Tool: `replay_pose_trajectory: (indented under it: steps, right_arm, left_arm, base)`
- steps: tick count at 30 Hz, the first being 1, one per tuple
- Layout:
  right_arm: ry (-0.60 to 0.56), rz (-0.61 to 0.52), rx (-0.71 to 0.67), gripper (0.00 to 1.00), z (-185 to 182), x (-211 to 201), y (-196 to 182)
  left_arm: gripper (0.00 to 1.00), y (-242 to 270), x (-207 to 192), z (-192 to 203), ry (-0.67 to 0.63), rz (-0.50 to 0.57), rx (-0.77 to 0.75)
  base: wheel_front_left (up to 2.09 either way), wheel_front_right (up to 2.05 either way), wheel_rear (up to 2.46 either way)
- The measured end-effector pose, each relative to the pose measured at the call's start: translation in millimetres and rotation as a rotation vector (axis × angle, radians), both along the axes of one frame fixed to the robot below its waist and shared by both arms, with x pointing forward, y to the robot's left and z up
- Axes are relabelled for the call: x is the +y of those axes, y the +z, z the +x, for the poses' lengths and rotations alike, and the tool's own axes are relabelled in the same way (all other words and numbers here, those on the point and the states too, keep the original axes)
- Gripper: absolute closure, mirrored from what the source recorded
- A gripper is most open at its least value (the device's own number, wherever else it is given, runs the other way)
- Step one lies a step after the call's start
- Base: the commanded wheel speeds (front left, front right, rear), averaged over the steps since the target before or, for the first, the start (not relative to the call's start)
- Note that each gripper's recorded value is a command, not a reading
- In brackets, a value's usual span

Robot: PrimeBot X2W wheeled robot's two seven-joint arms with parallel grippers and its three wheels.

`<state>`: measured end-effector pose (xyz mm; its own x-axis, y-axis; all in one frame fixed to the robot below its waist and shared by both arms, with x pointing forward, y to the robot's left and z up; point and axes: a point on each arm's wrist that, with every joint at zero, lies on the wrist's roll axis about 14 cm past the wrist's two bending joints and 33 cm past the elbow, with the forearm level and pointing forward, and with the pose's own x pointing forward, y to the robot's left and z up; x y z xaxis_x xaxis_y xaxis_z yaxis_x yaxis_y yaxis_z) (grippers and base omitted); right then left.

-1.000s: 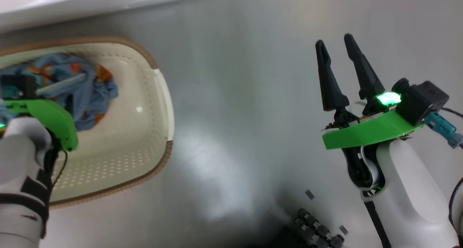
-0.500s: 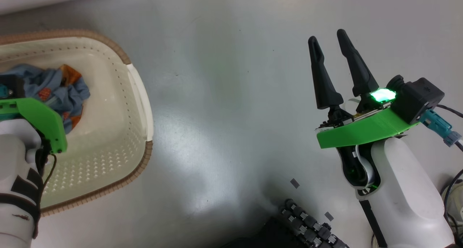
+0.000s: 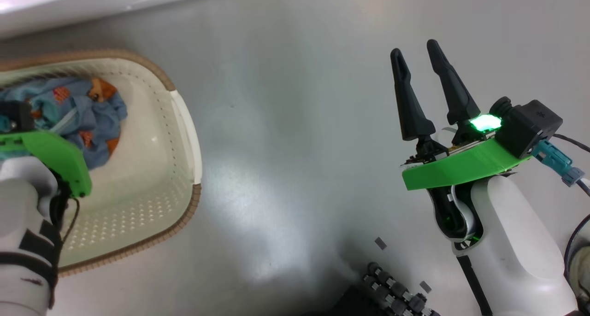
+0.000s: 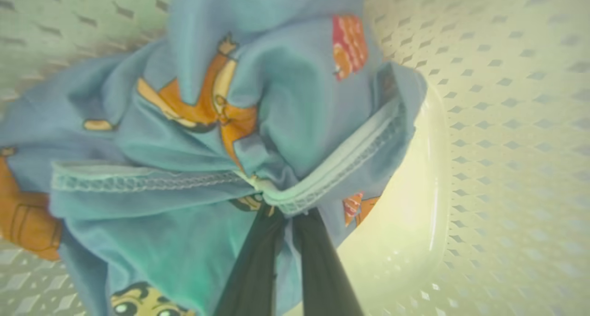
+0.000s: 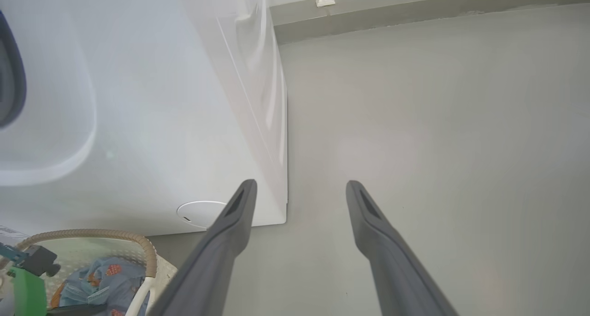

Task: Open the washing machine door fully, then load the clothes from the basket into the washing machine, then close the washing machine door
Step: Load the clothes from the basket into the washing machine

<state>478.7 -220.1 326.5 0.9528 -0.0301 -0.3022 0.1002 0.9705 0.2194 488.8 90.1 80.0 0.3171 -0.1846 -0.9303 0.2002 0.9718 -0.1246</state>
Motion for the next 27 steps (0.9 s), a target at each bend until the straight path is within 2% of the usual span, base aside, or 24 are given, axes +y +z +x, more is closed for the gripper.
replay_pose_trajectory:
  steps: [11,27]
  right_arm:
    - [0.008,0.023,-0.089,0.00,4.5,7.1,42.1]
    - [0.053,0.035,-0.224,0.00,-11.4,16.7,113.0]
  left_arm:
    - [1.00,58.3,-10.4,-5.1,-0.032,-0.098,-0.184]
    - [1.00,174.5,-19.7,-15.5,0.063,-0.237,-0.460]
  base:
    - [0.00,0.00,0.00]
    - [0.00,0.00,0.00]
